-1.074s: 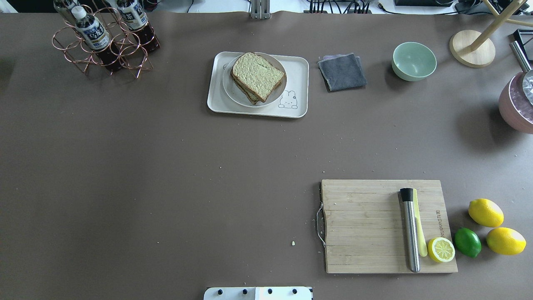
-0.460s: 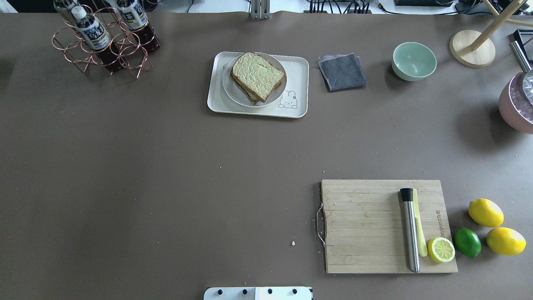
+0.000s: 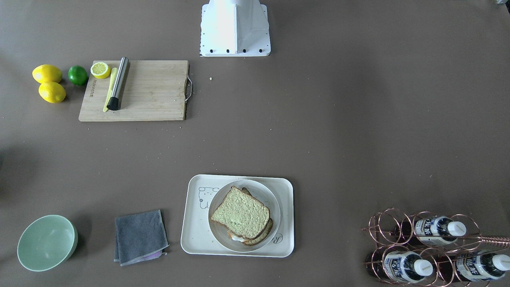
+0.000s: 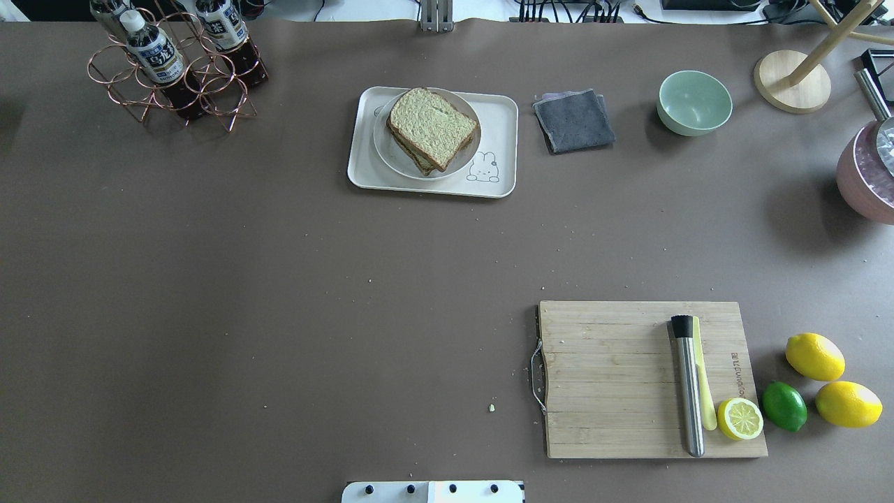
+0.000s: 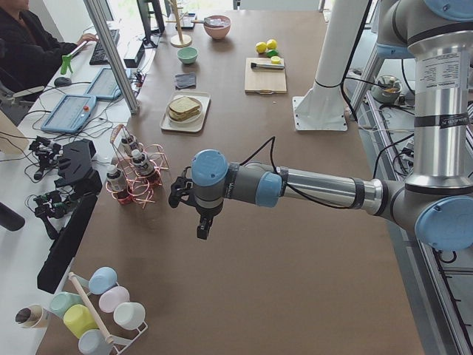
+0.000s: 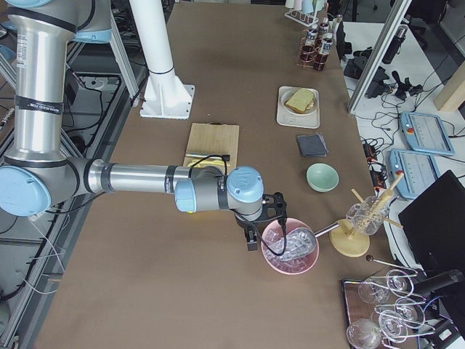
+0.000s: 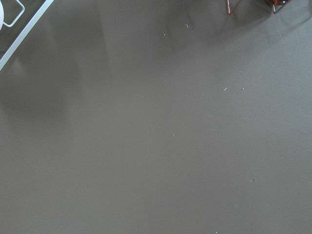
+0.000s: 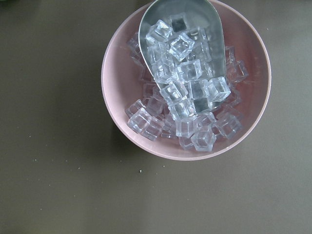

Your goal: Make sandwich and place on tray

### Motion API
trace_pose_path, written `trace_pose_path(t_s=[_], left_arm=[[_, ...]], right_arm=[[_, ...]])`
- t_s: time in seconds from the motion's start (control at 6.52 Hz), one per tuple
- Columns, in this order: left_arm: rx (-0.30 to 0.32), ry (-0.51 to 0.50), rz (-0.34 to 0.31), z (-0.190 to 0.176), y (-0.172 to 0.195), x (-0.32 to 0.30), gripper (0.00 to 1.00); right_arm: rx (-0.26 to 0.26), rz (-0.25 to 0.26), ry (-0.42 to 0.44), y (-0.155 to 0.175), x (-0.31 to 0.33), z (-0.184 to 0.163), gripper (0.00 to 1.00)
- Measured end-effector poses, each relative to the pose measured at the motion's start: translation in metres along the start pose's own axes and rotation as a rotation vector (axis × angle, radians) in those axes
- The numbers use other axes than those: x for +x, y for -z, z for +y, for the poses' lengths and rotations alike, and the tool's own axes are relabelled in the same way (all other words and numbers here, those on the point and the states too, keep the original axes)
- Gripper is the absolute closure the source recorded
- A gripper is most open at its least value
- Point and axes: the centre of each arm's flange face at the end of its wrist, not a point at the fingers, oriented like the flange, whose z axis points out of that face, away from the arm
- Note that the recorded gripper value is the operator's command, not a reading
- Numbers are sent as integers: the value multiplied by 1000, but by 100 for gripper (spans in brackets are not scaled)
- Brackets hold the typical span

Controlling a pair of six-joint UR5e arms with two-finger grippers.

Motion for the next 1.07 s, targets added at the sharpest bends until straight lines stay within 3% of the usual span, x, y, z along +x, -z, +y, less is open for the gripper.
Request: trace_pose_path(t_s=[1.07], left_arm=[[6,18,0,-9,1,2,2]], right_arm=[[7,3,8,2,-1,-10,1]])
